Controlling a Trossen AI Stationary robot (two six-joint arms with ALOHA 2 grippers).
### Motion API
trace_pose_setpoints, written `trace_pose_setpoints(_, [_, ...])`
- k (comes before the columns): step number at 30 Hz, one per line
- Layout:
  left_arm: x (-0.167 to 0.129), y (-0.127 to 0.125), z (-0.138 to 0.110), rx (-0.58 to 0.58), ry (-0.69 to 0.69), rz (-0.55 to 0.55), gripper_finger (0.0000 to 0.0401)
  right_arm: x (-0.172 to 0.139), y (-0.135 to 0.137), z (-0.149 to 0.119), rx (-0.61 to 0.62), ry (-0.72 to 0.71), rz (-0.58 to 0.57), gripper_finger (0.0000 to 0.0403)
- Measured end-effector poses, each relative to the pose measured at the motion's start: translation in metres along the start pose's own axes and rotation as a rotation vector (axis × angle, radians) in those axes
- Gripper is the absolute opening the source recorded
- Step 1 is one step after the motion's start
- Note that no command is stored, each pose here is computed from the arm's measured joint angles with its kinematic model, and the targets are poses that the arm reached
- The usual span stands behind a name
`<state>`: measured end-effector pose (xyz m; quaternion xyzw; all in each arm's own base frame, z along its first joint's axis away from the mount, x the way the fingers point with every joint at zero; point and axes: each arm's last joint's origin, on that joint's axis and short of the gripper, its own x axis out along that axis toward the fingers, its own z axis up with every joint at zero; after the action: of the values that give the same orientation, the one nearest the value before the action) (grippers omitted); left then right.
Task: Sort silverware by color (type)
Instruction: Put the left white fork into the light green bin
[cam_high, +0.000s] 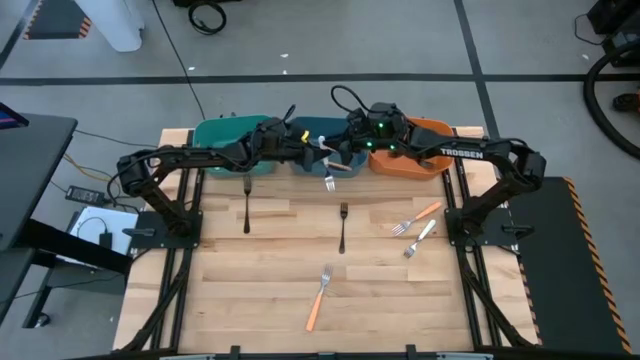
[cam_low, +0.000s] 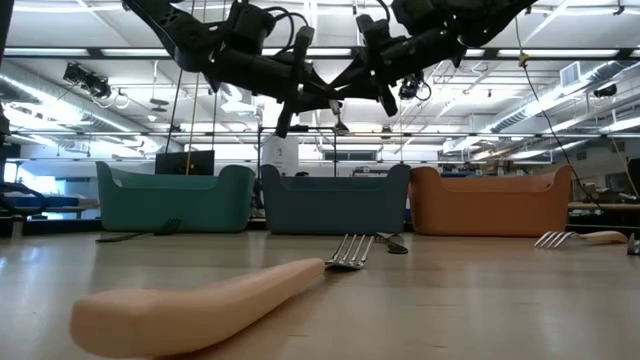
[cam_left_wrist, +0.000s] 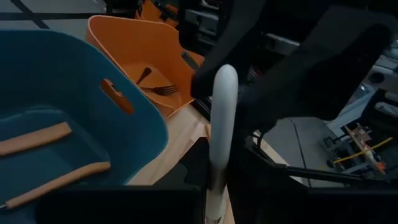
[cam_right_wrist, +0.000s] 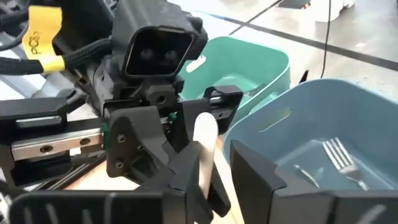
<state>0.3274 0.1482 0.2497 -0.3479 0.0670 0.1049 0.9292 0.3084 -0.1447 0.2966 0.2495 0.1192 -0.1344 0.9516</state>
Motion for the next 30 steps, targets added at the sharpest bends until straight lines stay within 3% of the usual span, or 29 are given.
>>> trace_pose_setpoints(7, [-0.024,0.011,0.019,0.046,0.055,0.011,0.0041,-0.018,0.000,0.016,-0.001,-0.070,0.001,0.0123])
trace_pose_setpoints(13, [-0.084,0.014,0.039,0.179,0.143,0.169,0.0041,-0.046,0.001,0.033,-0.032,-0.149,-0.005,0.0124])
trace_pose_setpoints(16, [-0.120,0.015,0.048,0.251,0.160,0.298,0.0041,-0.053,-0.001,0.037,-0.032,-0.156,-0.020,0.0124])
trace_pose_setpoints(20, [-0.161,0.024,0.052,0.362,0.186,0.606,0.0042,-0.056,-0.006,0.036,-0.045,-0.137,-0.046,0.0125])
trace_pose_setpoints(23, [-0.179,0.031,0.055,0.426,0.215,0.775,0.0042,-0.055,-0.008,0.034,-0.040,-0.120,-0.054,0.0125])
trace_pose_setpoints(30, [-0.177,0.053,0.052,0.516,0.357,0.885,0.0046,-0.055,-0.010,0.033,-0.038,-0.114,-0.080,0.0123])
